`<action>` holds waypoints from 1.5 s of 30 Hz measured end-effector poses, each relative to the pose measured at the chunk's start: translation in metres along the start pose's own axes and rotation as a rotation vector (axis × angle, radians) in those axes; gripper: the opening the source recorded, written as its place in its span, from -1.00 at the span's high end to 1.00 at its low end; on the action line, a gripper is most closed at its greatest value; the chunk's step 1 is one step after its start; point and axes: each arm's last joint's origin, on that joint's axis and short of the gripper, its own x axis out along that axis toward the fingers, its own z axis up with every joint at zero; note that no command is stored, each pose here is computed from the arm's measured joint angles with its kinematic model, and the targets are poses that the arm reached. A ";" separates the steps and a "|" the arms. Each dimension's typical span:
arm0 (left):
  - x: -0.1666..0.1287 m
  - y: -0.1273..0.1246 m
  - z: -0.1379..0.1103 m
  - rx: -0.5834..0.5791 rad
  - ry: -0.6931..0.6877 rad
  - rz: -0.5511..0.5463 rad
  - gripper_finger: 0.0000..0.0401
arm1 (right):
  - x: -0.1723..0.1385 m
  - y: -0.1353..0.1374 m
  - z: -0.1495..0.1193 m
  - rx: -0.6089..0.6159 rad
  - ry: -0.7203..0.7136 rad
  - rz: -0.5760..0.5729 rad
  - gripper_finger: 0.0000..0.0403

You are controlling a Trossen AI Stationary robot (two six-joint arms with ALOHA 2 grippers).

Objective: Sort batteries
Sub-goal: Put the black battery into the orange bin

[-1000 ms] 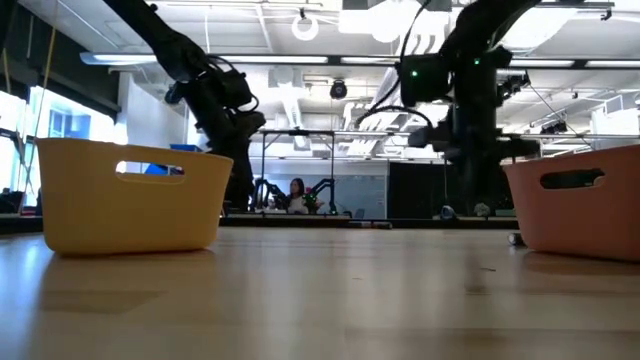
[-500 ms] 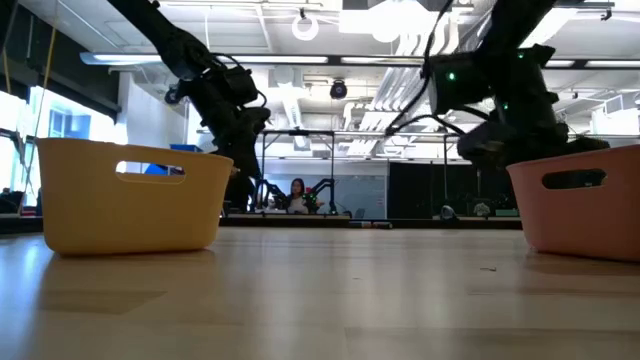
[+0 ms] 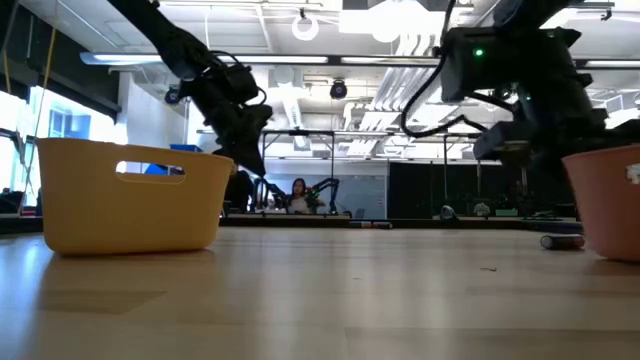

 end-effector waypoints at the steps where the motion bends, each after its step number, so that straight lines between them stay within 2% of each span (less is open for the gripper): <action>1: 0.000 0.001 0.000 0.003 0.001 0.002 1.00 | 0.001 -0.001 -0.002 0.020 0.001 0.001 1.00; 4: -0.001 0.003 0.000 0.021 0.000 0.004 1.00 | 0.005 -0.002 -0.007 0.111 0.002 0.033 1.00; 8: -0.001 0.004 0.000 0.032 -0.001 0.005 1.00 | 0.019 -0.014 -0.013 0.375 -0.050 0.125 1.00; 10: -0.001 0.004 0.000 0.032 0.000 0.001 1.00 | 0.018 -0.016 -0.015 0.510 -0.095 0.227 1.00; 12: -0.001 0.003 0.000 0.032 0.004 -0.012 1.00 | 0.008 -0.013 -0.020 0.550 -0.157 0.358 1.00; 13: -0.001 0.003 0.000 0.032 0.006 -0.022 1.00 | 0.003 -0.013 -0.023 0.564 -0.178 0.381 1.00; 16: -0.001 0.002 0.000 0.033 0.009 -0.051 1.00 | -0.002 -0.020 -0.029 0.566 -0.208 0.318 1.00; 19: -0.001 0.001 0.000 0.033 0.007 -0.054 1.00 | -0.001 -0.024 -0.032 0.576 -0.177 0.265 0.99; 21: -0.001 0.001 0.000 0.033 0.007 -0.054 1.00 | 0.002 -0.025 -0.029 0.595 -0.176 0.265 0.94; 24: -0.001 0.001 0.000 0.017 0.007 -0.055 1.00 | 0.002 -0.022 -0.019 0.625 -0.196 0.326 0.74; 30: -0.001 0.001 0.000 -0.001 0.010 -0.059 1.00 | 0.006 -0.027 -0.007 0.693 -0.180 0.286 0.18; 34: -0.001 0.000 0.000 0.001 0.009 -0.060 1.00 | 0.011 -0.027 -0.001 0.716 -0.167 0.282 -0.03; 40: -0.001 0.000 0.000 0.002 0.008 -0.060 1.00 | 0.029 -0.028 0.009 0.762 -0.106 0.242 -0.04; 42: -0.001 0.000 0.000 0.002 0.008 -0.060 1.00 | 0.032 -0.026 0.011 0.776 -0.090 0.231 0.03; 45: -0.001 0.000 0.000 0.010 0.008 -0.060 1.00 | 0.035 -0.025 0.013 0.787 -0.076 0.218 0.27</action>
